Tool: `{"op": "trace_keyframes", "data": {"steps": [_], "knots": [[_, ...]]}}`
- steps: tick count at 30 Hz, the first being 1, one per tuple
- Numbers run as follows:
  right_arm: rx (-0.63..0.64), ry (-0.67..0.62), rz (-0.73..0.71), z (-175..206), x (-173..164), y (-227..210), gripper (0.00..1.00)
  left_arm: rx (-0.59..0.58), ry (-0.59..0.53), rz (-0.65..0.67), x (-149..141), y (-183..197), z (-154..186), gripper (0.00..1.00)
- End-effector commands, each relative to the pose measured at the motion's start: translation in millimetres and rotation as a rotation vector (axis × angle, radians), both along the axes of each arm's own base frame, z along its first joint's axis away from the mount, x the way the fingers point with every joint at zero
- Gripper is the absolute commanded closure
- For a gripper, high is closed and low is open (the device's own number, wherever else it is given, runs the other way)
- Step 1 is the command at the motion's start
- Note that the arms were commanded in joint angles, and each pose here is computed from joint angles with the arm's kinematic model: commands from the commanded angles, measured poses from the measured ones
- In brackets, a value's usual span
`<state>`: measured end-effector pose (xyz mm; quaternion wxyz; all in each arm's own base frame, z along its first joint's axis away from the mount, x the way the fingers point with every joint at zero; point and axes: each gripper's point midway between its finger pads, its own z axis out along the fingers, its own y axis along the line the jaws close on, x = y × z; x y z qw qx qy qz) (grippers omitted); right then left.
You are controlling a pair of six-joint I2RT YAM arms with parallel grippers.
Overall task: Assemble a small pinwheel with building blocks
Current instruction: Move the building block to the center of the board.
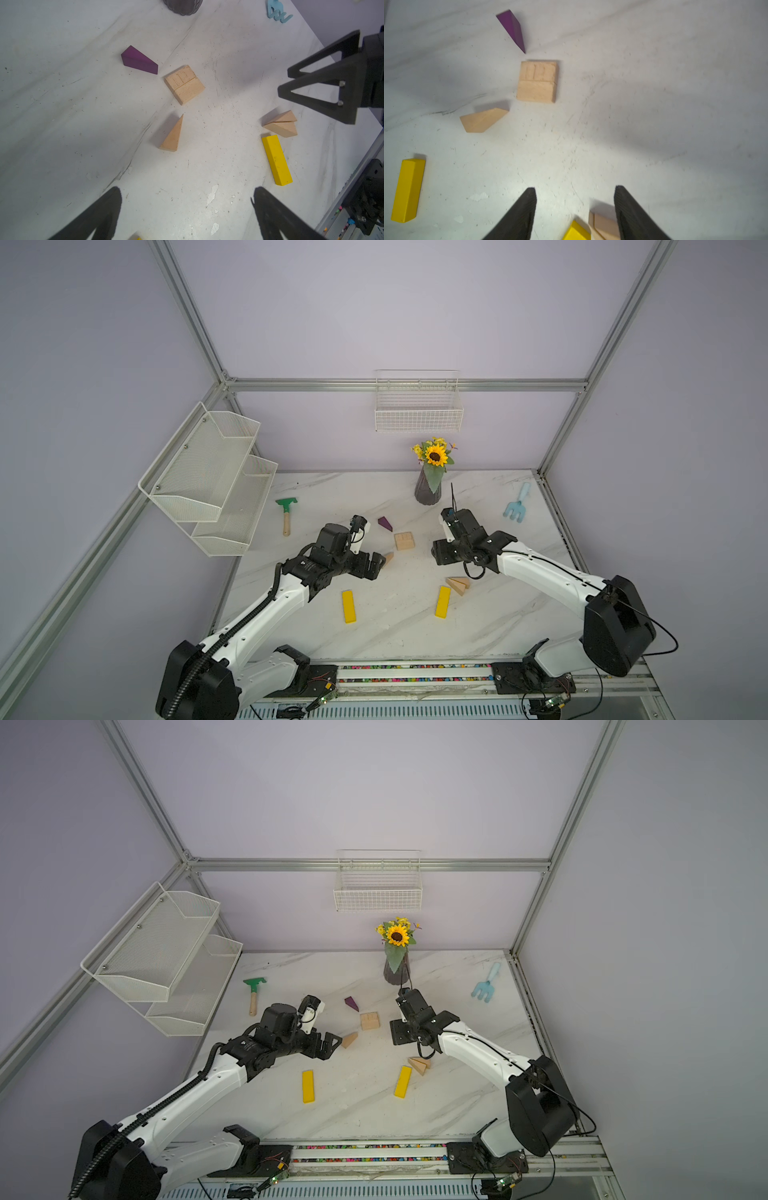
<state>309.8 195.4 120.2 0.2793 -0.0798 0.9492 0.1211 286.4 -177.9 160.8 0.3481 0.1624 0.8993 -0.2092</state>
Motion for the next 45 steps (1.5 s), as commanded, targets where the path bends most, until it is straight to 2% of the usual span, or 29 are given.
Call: {"op": "trace_keyframes", "data": {"steps": [1,9,16,22,31,45], "knots": [[0.083,0.034,-0.187,0.7,-19.3,-23.2,0.36,-0.054,-0.037,-0.005,10.4,-9.6,19.0,0.00],[0.080,0.146,-0.308,-24.4,-59.7,-55.5,0.37,-0.060,-0.023,-0.021,11.5,-16.1,16.5,0.00],[0.085,0.193,-0.382,-39.8,-83.2,-72.5,0.42,-0.063,-0.013,-0.028,10.3,-19.1,11.8,0.00],[0.035,0.225,-0.433,-49.5,-85.9,-81.4,0.45,-0.069,-0.007,-0.030,9.1,-20.9,11.4,0.00],[-0.020,0.267,-0.449,-66.8,-85.6,-84.3,0.59,-0.068,-0.006,-0.031,7.7,-20.3,9.2,0.00],[-0.075,0.254,-0.407,-89.4,-55.3,-79.7,0.60,-0.063,-0.002,-0.034,9.7,-21.5,7.6,0.00]]}}
